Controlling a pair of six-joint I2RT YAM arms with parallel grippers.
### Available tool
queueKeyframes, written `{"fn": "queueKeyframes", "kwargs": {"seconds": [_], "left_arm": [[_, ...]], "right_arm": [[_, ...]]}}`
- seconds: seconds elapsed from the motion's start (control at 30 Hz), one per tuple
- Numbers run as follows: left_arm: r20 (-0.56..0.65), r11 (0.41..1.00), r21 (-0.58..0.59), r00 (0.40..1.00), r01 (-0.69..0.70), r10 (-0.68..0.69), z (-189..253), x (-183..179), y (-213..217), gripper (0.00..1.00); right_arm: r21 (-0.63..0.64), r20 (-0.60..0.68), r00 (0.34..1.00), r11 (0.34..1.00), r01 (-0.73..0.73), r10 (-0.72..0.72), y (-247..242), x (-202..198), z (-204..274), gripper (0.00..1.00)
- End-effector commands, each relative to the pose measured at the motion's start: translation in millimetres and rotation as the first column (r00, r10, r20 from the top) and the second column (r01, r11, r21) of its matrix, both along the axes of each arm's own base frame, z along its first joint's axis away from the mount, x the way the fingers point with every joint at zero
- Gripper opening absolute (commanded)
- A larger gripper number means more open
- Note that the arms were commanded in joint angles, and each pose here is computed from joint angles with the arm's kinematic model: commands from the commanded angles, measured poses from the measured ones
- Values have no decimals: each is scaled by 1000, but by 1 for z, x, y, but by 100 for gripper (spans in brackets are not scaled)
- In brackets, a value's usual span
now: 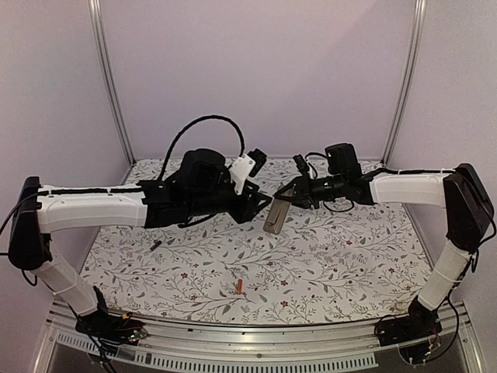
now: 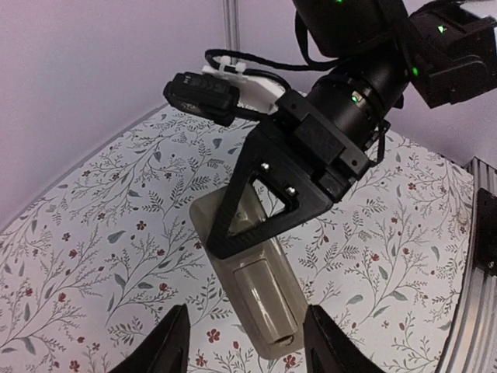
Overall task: Load the batteries into the remote control
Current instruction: Remove the battery cover from the remote control.
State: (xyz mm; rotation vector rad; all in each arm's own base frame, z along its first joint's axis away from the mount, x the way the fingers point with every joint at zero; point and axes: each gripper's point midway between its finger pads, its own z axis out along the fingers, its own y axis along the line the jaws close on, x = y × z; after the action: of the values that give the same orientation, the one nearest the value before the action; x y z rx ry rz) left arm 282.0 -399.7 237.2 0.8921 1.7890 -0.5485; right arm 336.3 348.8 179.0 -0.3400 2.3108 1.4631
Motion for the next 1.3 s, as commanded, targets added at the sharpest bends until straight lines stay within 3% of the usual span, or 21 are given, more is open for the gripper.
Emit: {"fn": "queueKeyframes", "kwargs": {"seconds": [0.0,0.3,0.7,1.27], "left_arm": [[-249,1000,20,968,24,-18,-38,-11,-8,50],[-325,993,116,946,39,1,-68,-8,-19,48],[-337,981,194,941,28,40,-84,4,-24,47],[-377,981,193,925,25,51,-87,11,-16,18]], "right_arm": [[21,66,998,1000,18,-19,-2,6,20,0],[22,69,997,1000,20,-22,-3,5,22,0],[34,75,997,999,7,-10,-2,3,27,0],[41,85,996,999,-3,-1,-3,2,28,0]]}}
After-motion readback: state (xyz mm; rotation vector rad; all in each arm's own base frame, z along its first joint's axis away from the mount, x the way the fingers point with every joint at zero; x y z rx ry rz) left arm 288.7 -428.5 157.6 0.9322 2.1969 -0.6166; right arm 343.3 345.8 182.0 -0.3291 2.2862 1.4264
